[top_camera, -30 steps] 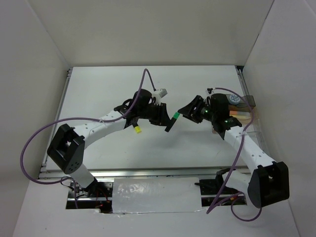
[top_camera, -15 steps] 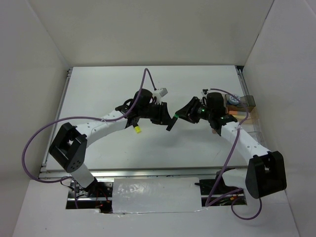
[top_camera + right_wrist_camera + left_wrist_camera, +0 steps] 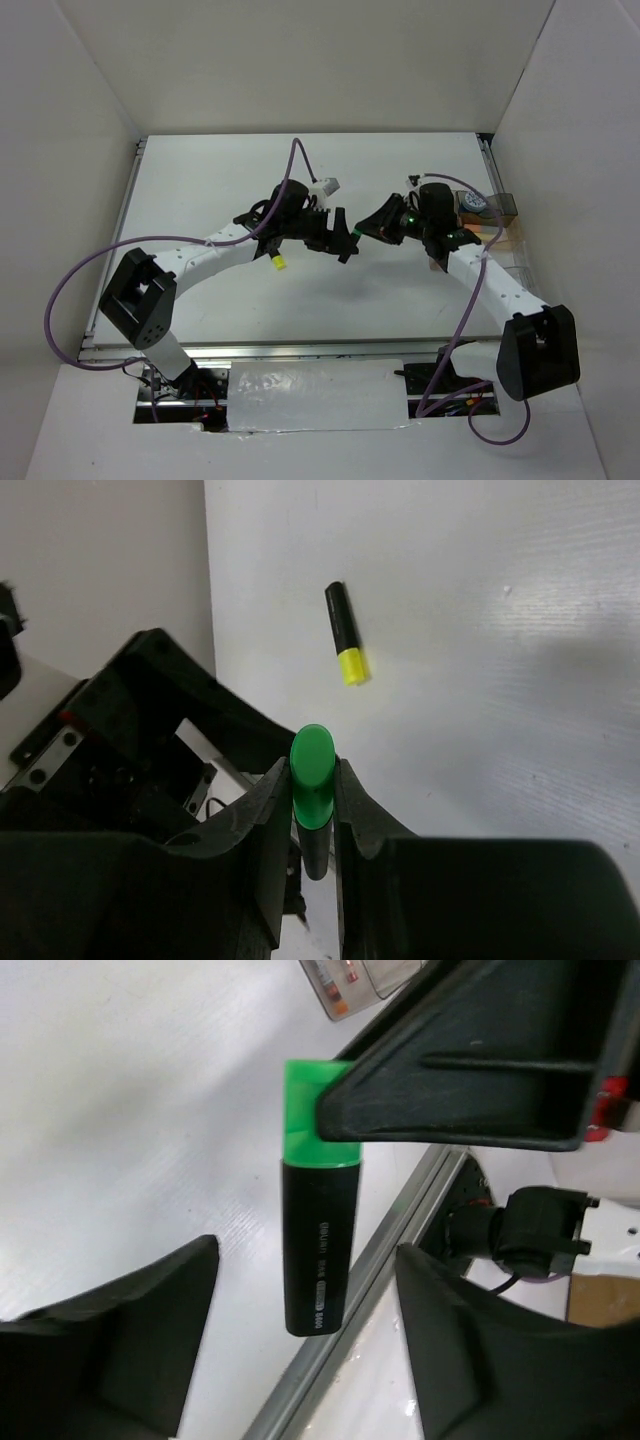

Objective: Sort the stationery into containers
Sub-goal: Place the pen in the storage box, then pick up the pen from the center of the board, then place the pen in the storage box.

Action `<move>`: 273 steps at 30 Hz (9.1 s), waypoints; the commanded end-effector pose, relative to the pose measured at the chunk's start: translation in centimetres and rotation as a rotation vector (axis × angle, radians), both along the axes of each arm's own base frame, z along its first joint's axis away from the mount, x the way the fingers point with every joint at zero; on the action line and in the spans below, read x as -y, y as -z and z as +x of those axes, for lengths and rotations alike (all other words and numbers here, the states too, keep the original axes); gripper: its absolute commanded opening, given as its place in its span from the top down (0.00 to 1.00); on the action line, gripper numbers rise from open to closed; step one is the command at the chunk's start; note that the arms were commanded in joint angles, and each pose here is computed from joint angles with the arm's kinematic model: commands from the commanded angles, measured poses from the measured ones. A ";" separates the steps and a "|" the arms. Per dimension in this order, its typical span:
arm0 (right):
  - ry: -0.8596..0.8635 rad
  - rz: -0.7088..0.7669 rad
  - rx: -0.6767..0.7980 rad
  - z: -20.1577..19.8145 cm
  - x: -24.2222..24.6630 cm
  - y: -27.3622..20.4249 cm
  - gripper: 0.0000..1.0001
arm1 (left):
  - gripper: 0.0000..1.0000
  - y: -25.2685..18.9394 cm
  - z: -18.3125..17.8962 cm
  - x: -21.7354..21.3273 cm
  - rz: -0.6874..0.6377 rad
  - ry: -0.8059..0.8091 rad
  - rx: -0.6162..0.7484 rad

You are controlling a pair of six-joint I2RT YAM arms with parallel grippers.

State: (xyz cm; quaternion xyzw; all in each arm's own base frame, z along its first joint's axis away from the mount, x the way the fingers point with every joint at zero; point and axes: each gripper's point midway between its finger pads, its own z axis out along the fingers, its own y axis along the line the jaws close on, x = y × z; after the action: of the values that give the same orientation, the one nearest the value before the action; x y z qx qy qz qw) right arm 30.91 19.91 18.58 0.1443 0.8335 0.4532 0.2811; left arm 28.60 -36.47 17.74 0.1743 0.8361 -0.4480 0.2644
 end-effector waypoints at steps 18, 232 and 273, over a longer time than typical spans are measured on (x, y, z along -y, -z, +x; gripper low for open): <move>-0.762 -1.388 0.451 -2.1 23.5 -2.9 1.00 | 0.01 -4.3 3.9 -14.2 -0.056 -0.055 0.150; -1.280 -1.516 0.284 -2.1 30.9 3.7 1.00 | 0.01 -7.7 2.5 -13.2 -0.162 0.171 0.327; -1.178 -1.618 0.082 3.2 30.0 -0.6 0.54 | 0.01 -10.7 5.2 -15.7 -0.017 -0.019 0.380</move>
State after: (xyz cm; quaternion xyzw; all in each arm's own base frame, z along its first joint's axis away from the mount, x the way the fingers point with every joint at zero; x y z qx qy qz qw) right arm 33.00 -11.26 12.07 -0.5611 0.8144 -0.1446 -0.0330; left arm 33.62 -21.64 24.59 0.2294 0.7856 -0.4416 0.3676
